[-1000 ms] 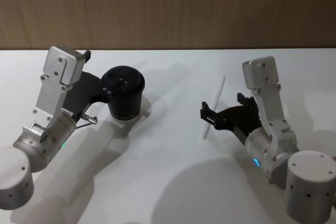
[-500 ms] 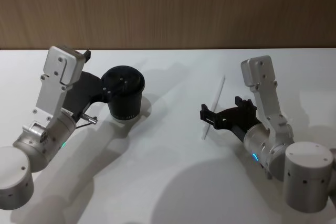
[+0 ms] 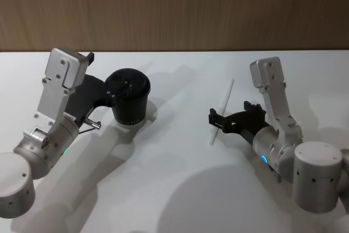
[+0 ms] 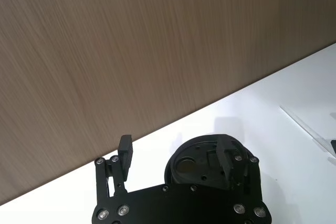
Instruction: Pick up the straw with one hand, pass it to the other hand, and insert it into the cup.
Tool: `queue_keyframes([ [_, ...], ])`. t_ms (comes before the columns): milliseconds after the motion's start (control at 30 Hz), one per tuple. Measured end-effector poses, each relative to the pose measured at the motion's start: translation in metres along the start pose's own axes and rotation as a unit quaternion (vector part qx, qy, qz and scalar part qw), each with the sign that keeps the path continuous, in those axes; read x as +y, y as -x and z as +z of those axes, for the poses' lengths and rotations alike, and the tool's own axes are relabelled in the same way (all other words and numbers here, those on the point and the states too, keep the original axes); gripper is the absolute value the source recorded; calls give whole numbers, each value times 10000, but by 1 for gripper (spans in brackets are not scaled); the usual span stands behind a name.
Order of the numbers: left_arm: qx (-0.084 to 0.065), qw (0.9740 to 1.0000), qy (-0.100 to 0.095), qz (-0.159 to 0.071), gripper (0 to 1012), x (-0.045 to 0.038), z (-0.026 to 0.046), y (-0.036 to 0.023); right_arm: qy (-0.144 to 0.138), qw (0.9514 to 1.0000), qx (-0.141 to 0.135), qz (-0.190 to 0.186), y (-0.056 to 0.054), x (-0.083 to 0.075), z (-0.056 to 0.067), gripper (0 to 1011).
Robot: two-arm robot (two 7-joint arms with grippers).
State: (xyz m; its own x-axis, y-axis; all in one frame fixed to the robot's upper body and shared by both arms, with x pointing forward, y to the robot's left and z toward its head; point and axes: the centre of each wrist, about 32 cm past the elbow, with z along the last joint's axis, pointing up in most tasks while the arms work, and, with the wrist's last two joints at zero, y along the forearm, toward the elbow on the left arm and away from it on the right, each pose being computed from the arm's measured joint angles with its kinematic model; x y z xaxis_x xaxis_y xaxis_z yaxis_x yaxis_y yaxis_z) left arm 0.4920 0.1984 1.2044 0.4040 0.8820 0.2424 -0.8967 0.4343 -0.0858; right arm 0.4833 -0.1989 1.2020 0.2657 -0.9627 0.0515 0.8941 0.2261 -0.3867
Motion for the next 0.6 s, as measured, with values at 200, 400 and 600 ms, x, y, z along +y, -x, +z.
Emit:
queue_keyframes([
  [200, 0, 10000, 0, 0, 1003, 0, 0, 0, 61, 10000, 16, 7, -18, 37, -5, 1001],
  [400, 0, 10000, 0, 0, 1003, 0, 0, 0, 104, 9999, 4, 20, -23, 50, -10, 1001],
  [600, 0, 10000, 0, 0, 1003, 0, 0, 0, 152, 9999, -16, 34, -22, 58, -17, 1001],
])
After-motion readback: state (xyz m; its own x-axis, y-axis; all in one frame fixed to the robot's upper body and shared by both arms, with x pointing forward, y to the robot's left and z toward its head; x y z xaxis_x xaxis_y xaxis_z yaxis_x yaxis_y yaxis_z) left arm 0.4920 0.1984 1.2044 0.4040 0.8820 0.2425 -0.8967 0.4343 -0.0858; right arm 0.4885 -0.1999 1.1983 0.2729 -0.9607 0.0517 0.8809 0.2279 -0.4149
